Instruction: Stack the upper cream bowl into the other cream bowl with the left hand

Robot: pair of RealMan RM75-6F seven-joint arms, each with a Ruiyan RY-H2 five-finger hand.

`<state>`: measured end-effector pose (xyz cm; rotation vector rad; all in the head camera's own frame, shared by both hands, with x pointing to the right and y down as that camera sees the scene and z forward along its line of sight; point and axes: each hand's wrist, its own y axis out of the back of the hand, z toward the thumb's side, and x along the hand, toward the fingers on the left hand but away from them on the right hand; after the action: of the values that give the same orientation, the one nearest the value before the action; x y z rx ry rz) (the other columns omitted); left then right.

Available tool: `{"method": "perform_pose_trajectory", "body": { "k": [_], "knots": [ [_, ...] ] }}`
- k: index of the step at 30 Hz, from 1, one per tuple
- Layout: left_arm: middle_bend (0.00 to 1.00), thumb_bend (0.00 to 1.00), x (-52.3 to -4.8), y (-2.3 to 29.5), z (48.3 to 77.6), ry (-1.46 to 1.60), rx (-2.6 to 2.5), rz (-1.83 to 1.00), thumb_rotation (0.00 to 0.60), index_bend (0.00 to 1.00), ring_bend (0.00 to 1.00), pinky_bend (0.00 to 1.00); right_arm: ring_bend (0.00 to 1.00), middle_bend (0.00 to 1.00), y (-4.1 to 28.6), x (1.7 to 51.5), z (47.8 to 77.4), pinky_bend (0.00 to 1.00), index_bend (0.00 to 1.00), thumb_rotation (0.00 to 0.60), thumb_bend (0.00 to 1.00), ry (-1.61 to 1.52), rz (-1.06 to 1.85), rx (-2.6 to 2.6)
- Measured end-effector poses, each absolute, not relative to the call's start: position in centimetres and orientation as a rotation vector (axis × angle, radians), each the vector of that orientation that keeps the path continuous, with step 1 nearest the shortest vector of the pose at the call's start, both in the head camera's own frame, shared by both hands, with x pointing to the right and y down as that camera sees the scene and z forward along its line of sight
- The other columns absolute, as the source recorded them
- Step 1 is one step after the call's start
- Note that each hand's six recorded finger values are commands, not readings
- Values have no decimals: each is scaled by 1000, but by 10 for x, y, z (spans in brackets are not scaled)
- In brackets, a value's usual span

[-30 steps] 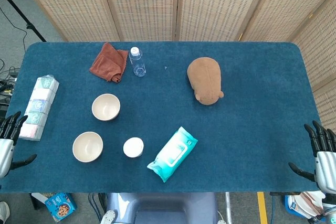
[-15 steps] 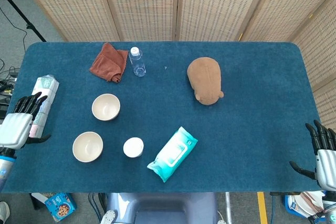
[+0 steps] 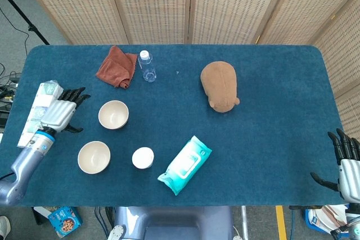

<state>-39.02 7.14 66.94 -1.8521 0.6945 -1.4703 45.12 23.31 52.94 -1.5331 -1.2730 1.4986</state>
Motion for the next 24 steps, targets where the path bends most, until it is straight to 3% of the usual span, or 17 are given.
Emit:
{"method": "perform_pose_trajectory", "body": {
  "k": [3,13,19,24],
  "knots": [
    [0,109,-382,70,684,672,-1848,-1458,600,327,0,0,0,0,233,453,531,0,0,600,0,-1276,1508,-1532],
    [0,221,-364,78,718,628,-1872,-1415,600,379,0,0,0,0,232,454,535,0,0,600,0,-1274,1519,-1538],
    [0,376,-347,80,733,637,-1896,-1389,600,446,0,0,0,0,232,455,535,0,0,600,0,-1275,1522,-1534],
    [0,460,-333,82,744,613,-1911,-1380,600,566,0,0,0,0,231,455,534,0,0,600,0,-1277,1522,-1534]
  ]
}}
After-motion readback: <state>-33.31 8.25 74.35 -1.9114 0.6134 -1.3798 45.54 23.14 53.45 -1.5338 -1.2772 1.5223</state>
